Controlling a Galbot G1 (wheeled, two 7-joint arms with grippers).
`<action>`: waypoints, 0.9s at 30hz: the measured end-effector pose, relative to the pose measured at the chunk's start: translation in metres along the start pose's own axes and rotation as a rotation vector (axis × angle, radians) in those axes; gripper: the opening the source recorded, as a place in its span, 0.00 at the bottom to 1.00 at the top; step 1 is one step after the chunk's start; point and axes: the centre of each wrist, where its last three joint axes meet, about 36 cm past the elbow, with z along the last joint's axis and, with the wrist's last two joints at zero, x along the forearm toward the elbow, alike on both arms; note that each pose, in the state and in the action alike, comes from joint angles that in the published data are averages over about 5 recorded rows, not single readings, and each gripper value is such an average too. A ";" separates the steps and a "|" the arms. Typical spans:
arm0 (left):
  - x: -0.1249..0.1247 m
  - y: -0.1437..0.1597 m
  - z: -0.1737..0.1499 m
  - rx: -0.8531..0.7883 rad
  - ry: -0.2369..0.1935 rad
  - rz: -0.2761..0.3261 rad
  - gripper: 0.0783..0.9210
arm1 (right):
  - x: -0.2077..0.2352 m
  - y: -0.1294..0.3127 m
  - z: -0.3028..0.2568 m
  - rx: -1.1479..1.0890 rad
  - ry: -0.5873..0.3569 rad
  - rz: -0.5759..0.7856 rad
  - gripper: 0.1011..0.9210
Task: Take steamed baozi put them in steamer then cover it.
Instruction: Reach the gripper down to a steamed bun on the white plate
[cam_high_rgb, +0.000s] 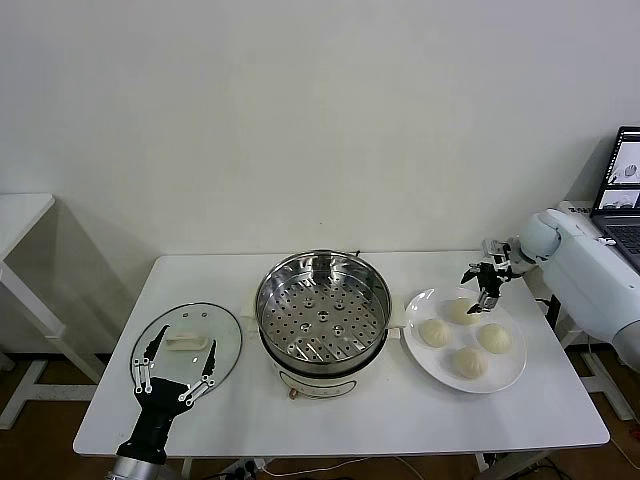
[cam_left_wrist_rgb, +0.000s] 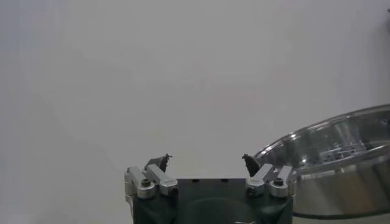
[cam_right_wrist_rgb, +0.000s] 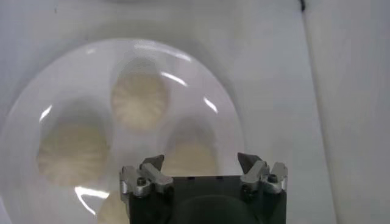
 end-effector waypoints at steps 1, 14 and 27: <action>0.000 0.000 0.000 0.000 0.001 0.000 0.88 | -0.002 0.000 0.000 0.003 0.008 -0.003 0.88; 0.001 0.000 0.002 -0.001 0.009 -0.004 0.88 | -0.032 0.003 -0.009 0.031 0.065 -0.026 0.88; -0.001 0.001 0.003 -0.004 0.006 -0.013 0.88 | -0.046 0.003 -0.017 0.050 0.080 -0.021 0.74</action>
